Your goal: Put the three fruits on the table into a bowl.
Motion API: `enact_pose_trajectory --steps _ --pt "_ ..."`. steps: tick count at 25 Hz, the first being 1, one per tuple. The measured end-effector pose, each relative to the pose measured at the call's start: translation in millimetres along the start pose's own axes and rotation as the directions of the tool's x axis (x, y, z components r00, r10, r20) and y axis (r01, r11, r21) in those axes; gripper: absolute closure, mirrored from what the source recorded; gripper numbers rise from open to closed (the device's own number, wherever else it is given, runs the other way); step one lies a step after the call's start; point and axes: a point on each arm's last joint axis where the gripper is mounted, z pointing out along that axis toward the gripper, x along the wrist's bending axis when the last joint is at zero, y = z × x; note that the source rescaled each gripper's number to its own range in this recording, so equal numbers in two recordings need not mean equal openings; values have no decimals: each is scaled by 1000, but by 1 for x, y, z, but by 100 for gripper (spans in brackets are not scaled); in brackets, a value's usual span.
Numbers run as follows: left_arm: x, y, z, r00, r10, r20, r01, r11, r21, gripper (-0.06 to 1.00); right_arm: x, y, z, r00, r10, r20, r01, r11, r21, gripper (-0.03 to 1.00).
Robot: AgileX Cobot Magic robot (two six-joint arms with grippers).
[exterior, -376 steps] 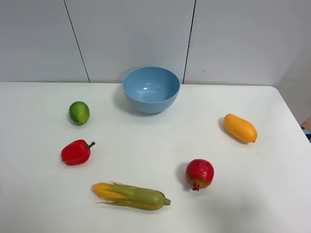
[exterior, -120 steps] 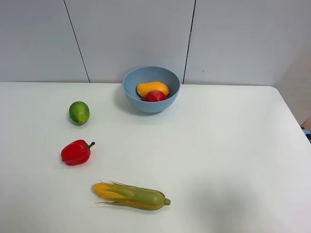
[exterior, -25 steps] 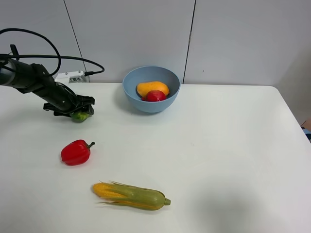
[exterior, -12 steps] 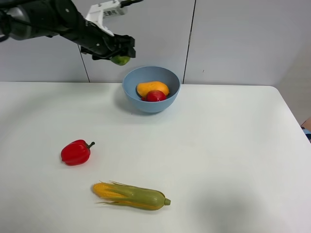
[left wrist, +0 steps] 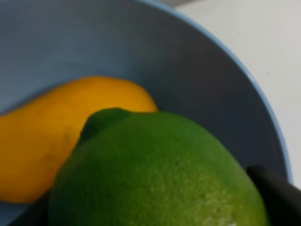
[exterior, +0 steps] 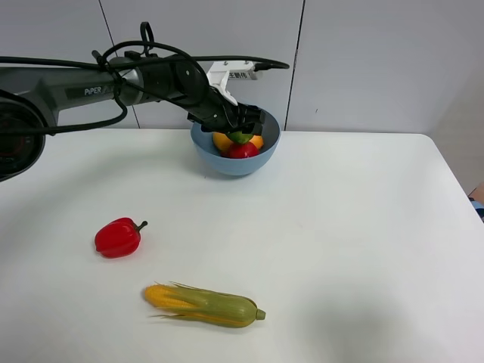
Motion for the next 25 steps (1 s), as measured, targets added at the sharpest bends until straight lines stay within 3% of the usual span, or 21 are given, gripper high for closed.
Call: enact_pose_trajectory --steps 1,2,4,5,7,12,15,20,23,25 --pt "-3 -2 2 1000 7 3 -7 1000 5 91 0 0 0 1000 0 0 0 1000 0 52" --pt "-5 -3 3 1000 9 6 -9 1000 7 76 0 0 0 1000 0 0 0 1000 0 52" --pt "-8 -3 3 1000 10 11 -10 1000 6 25 0 0 0 1000 0 0 0 1000 0 52" --pt "-10 -2 2 1000 9 13 -9 1000 1 13 0 0 0 1000 0 0 0 1000 0 52" --pt "-13 0 -1 1000 11 18 -11 1000 -5 1 0 0 0 1000 0 0 0 1000 0 52" --pt "-33 35 -57 997 77 29 -72 989 -130 -3 0 0 0 1000 0 0 0 1000 0 52" --pt "-40 69 -128 984 175 -28 -176 946 -273 -3 0 0 0 1000 0 0 0 1000 0 52" --pt "-31 101 -271 952 236 -194 -300 841 -451 -3 0 0 0 1000 0 0 0 1000 0 52" --pt "-14 97 -346 925 217 -312 -348 815 -463 -3 0 0 0 1000 0 0 0 1000 0 52" --pt "-2 87 -389 903 186 -387 -359 823 -441 -3 0 0 0 1000 0 0 0 1000 0 52"
